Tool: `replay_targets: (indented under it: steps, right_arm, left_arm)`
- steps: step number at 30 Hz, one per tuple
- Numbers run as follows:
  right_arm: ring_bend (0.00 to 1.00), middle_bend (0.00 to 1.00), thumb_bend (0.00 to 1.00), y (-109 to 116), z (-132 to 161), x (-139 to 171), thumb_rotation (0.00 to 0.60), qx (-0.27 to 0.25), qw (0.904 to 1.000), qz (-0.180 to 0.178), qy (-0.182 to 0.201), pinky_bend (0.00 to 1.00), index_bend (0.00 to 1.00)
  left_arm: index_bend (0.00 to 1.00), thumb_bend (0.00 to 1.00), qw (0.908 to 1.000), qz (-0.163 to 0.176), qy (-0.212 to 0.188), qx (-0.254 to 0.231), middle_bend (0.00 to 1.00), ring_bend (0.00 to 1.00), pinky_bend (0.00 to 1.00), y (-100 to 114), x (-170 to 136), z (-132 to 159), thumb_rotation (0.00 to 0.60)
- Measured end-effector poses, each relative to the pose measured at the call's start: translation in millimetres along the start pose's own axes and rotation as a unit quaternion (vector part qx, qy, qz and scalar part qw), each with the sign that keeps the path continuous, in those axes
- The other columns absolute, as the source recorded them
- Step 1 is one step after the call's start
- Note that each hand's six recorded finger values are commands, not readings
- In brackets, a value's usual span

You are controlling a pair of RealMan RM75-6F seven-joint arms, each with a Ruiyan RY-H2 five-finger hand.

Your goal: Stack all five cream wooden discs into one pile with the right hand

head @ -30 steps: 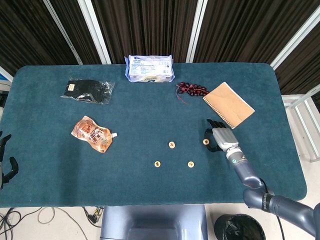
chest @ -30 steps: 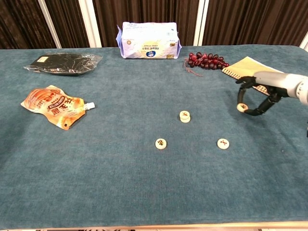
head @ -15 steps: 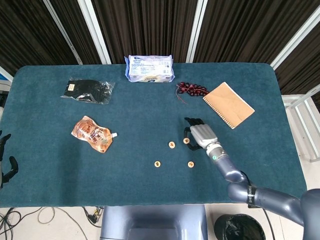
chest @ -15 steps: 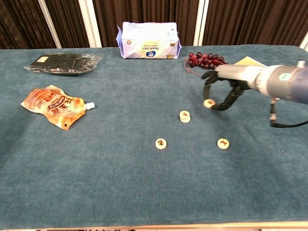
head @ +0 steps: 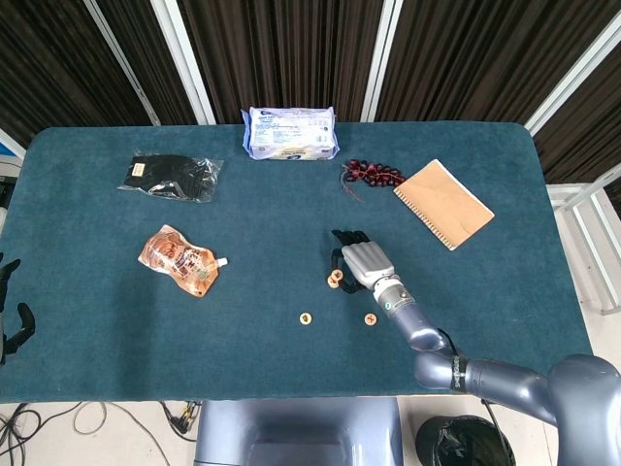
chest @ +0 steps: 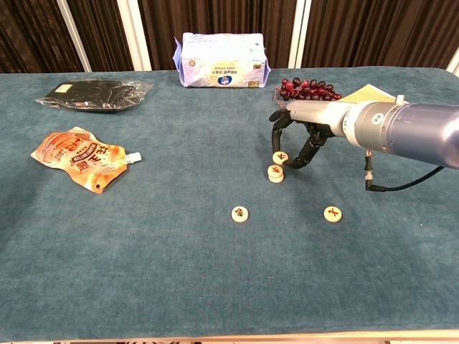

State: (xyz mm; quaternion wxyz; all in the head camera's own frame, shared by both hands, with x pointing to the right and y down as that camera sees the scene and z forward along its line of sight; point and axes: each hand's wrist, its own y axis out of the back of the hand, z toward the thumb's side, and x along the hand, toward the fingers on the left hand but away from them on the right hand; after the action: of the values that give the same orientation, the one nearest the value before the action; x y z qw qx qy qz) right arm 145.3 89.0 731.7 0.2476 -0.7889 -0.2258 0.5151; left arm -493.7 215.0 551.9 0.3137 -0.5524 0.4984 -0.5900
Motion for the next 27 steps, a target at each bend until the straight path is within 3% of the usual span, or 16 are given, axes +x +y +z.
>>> replay_targets:
  steps: [27]
  right_arm:
    - [0.00,0.00,0.43,-9.0,1.8,-1.9,0.600,0.000,1.0000,0.008,-0.002,0.00,0.48]
  left_arm:
    - [0.14,0.62,1.0000,0.001,0.003,-0.001,0.00,0.00,0.00,-0.3,1.4,0.7,0.600]
